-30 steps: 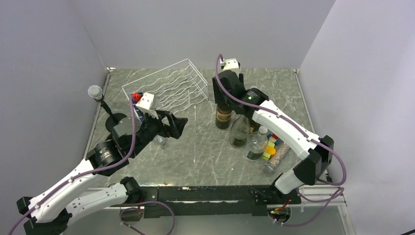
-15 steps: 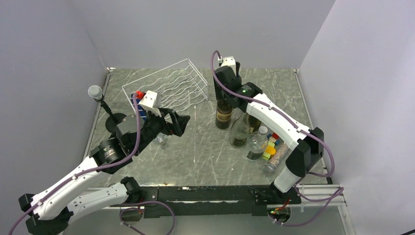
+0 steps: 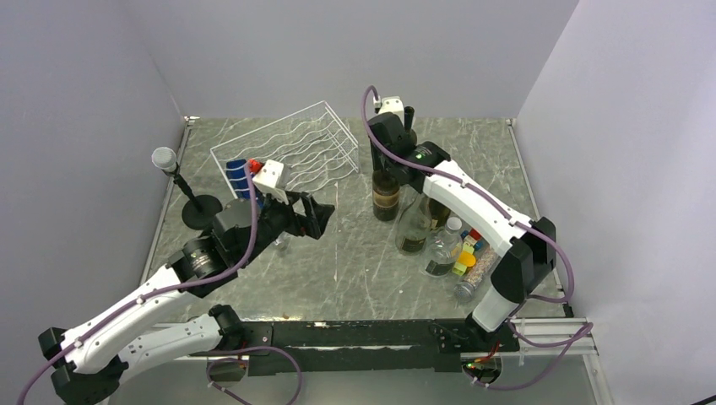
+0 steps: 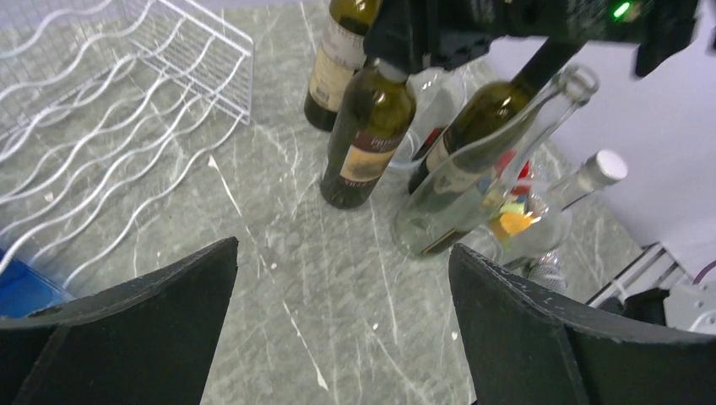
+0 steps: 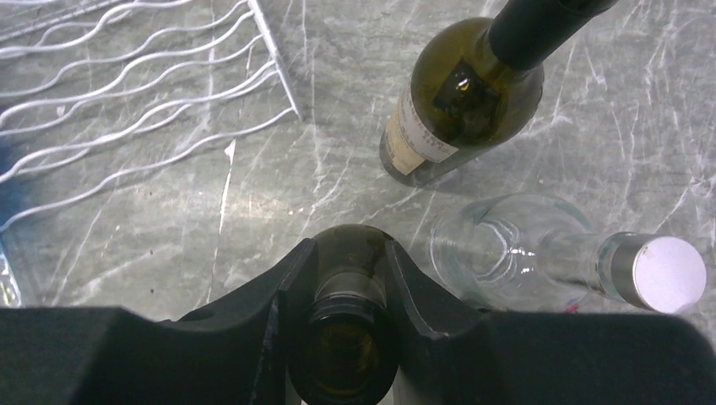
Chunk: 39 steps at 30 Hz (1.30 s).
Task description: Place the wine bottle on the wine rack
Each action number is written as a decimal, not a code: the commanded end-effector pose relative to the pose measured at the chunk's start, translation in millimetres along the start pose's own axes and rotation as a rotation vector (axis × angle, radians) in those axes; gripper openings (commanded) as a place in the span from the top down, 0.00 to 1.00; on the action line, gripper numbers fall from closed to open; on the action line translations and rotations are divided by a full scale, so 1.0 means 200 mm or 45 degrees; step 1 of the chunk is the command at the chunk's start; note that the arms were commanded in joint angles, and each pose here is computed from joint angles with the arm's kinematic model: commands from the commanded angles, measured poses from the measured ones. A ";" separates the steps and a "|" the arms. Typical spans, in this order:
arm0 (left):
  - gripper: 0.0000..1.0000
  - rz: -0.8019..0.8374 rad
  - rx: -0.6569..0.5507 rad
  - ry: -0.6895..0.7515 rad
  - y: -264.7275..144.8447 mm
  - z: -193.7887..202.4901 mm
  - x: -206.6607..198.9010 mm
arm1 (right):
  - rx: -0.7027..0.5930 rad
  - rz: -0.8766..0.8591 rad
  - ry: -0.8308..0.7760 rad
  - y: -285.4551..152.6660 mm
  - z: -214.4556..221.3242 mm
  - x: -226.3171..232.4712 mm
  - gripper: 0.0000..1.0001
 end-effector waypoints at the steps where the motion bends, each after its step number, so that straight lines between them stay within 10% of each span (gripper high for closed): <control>1: 0.01 0.078 -0.035 -0.019 0.03 0.03 -0.03 | -0.104 -0.160 0.043 -0.27 -0.18 -0.03 1.00; 18: 0.01 0.314 -0.064 0.017 0.11 0.22 -0.10 | 0.044 -0.797 0.232 -0.89 -0.34 -0.02 1.00; 39: 0.01 0.743 -0.186 0.220 0.19 0.53 -0.19 | 0.268 -1.133 0.208 -1.08 -0.23 -0.03 1.00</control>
Point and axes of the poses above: each gripper's point midway between its finger pads, its own y axis out along the fingers, its own x axis along the line the jaws close on, z = x × y, the point moved 9 cm from there along -y, back along the fingers, and after that the axes turned 11 degrees about y, right-handed, at the moved point
